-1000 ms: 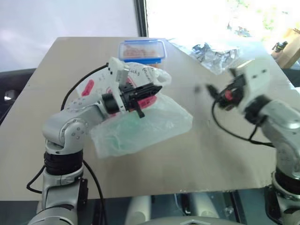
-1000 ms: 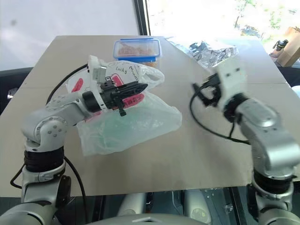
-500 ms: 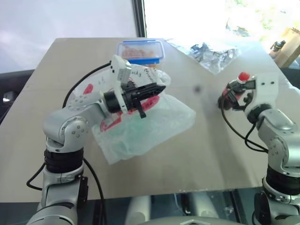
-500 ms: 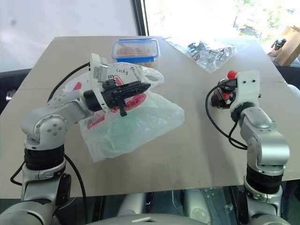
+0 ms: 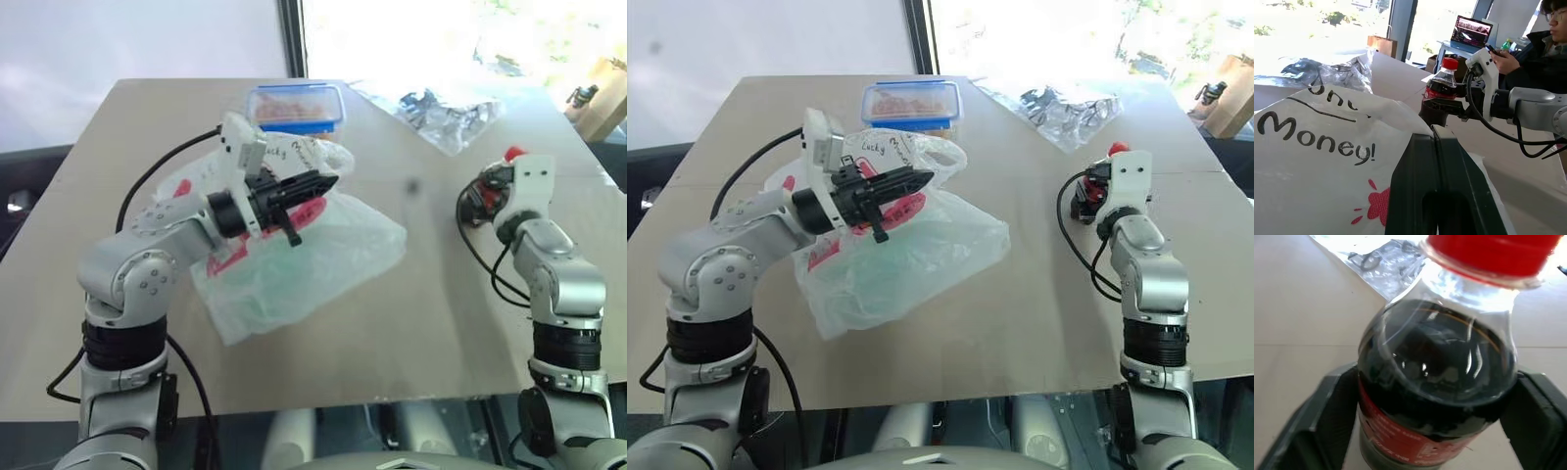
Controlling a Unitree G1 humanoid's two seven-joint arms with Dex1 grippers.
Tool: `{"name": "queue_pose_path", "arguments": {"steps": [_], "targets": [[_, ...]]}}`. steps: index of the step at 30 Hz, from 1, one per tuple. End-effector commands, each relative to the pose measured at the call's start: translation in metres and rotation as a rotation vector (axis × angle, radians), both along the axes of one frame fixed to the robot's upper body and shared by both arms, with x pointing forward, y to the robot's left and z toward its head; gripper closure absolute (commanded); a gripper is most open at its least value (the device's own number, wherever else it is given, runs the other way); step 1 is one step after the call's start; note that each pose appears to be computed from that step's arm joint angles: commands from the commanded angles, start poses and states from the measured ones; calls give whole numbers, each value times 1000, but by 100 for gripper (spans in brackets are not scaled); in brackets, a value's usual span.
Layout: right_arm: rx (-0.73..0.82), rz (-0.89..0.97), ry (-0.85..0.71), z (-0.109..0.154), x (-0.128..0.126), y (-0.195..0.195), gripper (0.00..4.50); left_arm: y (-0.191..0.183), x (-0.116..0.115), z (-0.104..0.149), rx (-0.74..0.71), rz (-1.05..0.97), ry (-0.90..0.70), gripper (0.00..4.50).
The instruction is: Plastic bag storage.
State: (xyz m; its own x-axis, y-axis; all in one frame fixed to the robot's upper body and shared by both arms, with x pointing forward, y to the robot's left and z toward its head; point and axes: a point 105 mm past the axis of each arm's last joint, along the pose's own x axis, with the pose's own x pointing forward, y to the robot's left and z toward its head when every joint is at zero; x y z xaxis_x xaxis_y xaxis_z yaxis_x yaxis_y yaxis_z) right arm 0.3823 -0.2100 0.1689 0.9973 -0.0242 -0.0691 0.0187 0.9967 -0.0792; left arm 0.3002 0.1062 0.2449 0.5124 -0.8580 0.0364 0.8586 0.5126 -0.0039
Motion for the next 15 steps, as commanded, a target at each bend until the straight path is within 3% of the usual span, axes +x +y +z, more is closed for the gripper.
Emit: {"name": "queue_pose_path", "arguments": {"steps": [1, 6, 10, 12, 15], "targets": [[-10, 10, -78, 14, 3, -2, 137, 2, -7, 12, -1, 3, -59, 450], [-55, 108, -126, 22, -4, 12, 137, 6, -4, 16, -36, 33, -80, 450], [-37, 279, -224, 50, -20, 38, 137, 4, -1, 23, -84, 13, -132, 450], [46, 448, -267, 63, -30, 76, 137, 0, 2, 31, -120, -36, -129, 450], [90, 684, -233, 50, -45, 126, 137, -4, 6, 37, -145, -90, -124, 450]]}}
